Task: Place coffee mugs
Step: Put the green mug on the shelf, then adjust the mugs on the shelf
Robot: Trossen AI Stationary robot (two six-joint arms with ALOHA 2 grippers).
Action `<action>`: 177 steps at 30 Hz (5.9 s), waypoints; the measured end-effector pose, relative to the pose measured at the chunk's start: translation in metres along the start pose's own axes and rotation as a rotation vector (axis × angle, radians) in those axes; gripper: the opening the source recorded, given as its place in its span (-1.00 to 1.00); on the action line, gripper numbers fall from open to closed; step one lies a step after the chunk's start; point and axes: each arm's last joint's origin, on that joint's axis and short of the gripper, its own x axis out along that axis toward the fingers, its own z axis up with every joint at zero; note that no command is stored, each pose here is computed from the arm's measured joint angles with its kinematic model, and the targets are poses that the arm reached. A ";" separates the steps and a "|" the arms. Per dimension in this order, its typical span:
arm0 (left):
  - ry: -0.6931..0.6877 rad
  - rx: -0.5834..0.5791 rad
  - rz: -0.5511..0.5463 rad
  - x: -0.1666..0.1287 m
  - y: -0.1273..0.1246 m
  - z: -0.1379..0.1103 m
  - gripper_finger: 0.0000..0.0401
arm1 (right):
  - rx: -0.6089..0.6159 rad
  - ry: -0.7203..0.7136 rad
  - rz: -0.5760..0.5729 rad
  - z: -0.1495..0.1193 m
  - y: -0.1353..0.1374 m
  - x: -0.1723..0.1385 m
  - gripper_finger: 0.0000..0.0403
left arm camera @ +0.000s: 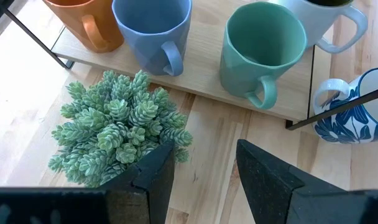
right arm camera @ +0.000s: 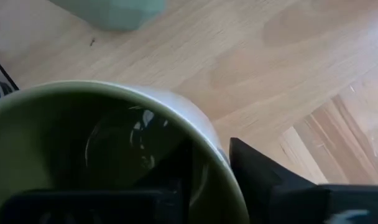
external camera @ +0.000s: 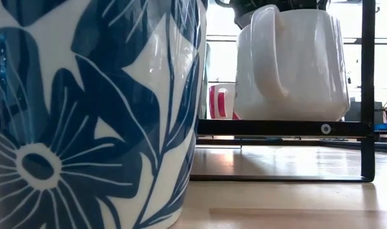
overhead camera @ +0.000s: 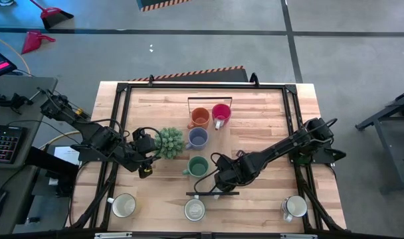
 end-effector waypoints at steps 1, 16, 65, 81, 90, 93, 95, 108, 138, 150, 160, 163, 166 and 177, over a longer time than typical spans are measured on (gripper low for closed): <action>0.000 0.000 0.000 0.000 0.000 0.000 -0.20 | 0.001 -0.002 0.002 0.000 0.000 -0.001 -0.55; 0.000 0.000 0.001 0.000 0.000 0.000 -0.20 | -0.065 -0.136 0.098 0.023 0.008 -0.058 -0.50; 0.000 0.009 0.000 0.000 0.000 0.000 -0.20 | -0.228 -0.223 0.414 0.052 0.055 -0.027 -0.60; 0.001 0.009 0.000 0.000 0.000 0.000 -0.20 | -0.196 -0.237 0.392 0.063 0.046 -0.024 -0.60; 0.001 0.009 0.001 0.000 0.000 0.000 -0.20 | -0.185 -0.242 0.384 0.068 0.043 -0.023 -0.60; 0.001 0.009 0.000 0.000 0.000 0.000 -0.20 | -0.183 -0.246 0.377 0.069 0.042 -0.022 -0.60; 0.001 0.009 0.000 0.000 0.000 0.000 -0.20 | -0.180 -0.242 0.371 0.070 0.040 -0.022 -0.60; 0.001 0.009 0.001 0.000 0.000 0.000 -0.20 | -0.161 -0.221 0.322 0.076 0.031 -0.018 -0.60; 0.007 0.015 0.006 0.000 0.000 -0.001 -0.20 | -0.269 -0.035 0.260 0.048 0.019 -0.039 -0.60; 0.009 0.015 0.007 0.000 0.001 -0.001 -0.20 | -0.301 -0.014 0.225 0.037 0.018 -0.045 -0.60; 0.008 0.015 0.007 0.000 0.001 -0.001 -0.20 | -0.296 -0.018 0.211 0.039 0.016 -0.045 -0.60; 0.008 0.014 0.007 0.000 0.001 -0.001 -0.20 | -0.300 -0.001 0.188 0.037 0.014 -0.044 -0.60; 0.008 0.014 0.007 0.000 0.001 -0.001 -0.20 | -0.303 0.007 0.159 0.036 0.011 -0.045 -0.60; 0.008 0.015 0.007 0.000 0.001 -0.001 -0.20 | -0.325 -0.067 0.209 0.044 0.016 -0.044 -0.60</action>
